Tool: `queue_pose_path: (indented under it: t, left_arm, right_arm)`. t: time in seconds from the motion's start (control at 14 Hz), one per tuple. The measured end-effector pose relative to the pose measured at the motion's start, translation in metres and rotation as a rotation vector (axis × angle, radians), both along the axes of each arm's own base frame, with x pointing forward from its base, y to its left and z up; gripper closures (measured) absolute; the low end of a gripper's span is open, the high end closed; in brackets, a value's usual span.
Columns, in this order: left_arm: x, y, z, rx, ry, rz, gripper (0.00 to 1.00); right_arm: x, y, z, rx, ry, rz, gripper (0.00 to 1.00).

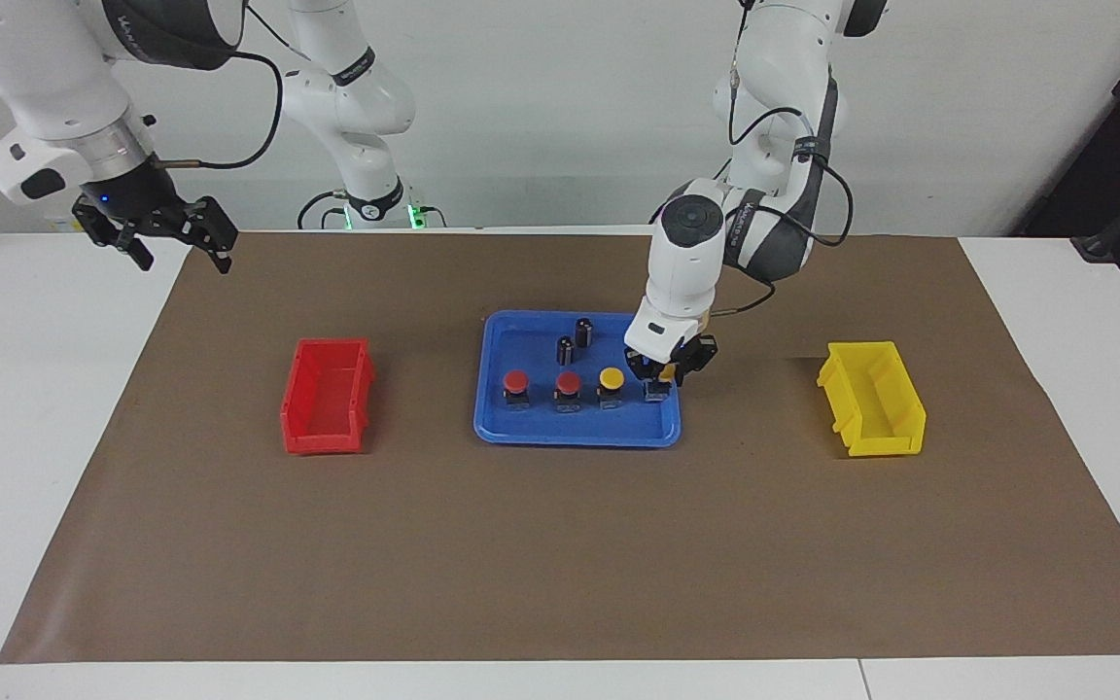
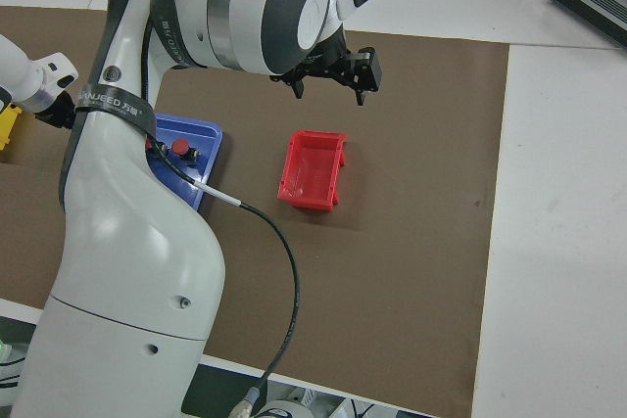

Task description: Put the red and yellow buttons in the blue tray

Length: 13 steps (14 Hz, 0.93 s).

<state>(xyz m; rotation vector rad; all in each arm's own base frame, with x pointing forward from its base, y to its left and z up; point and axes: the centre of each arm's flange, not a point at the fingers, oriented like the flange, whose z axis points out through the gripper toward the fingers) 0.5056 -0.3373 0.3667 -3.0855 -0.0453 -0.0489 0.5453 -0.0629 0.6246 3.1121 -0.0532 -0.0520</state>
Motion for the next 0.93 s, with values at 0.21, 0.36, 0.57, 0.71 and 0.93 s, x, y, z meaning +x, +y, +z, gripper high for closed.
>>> queue_pose_path:
  t: [0.21, 0.36, 0.57, 0.71, 0.93]
  left_arm:
    - [-0.003, -0.004, -0.007, -0.007, -0.008, -0.003, 0.62]
    - [-0.004, -0.006, -0.012, -0.008, -0.007, -0.007, 0.58]
    - [-0.003, -0.005, -0.012, -0.009, -0.009, -0.005, 0.29]
    - [0.001, -0.003, -0.005, -0.011, -0.016, 0.001, 0.07]
    - [0.014, 0.009, 0.028, 0.001, -0.014, 0.02, 0.0]
  right_arm:
    - [0.0, 0.0, 0.0, 0.001, 0.002, 0.017, 0.0]
    - [0.0, 0.002, -0.001, 0.001, 0.002, 0.022, 0.0]
    - [0.0, 0.003, -0.001, 0.001, 0.002, 0.025, 0.0]
    - [0.0, 0.003, 0.0, 0.001, 0.002, 0.025, 0.0]
    - [0.0, 0.003, 0.0, 0.001, 0.001, 0.025, 0.0]
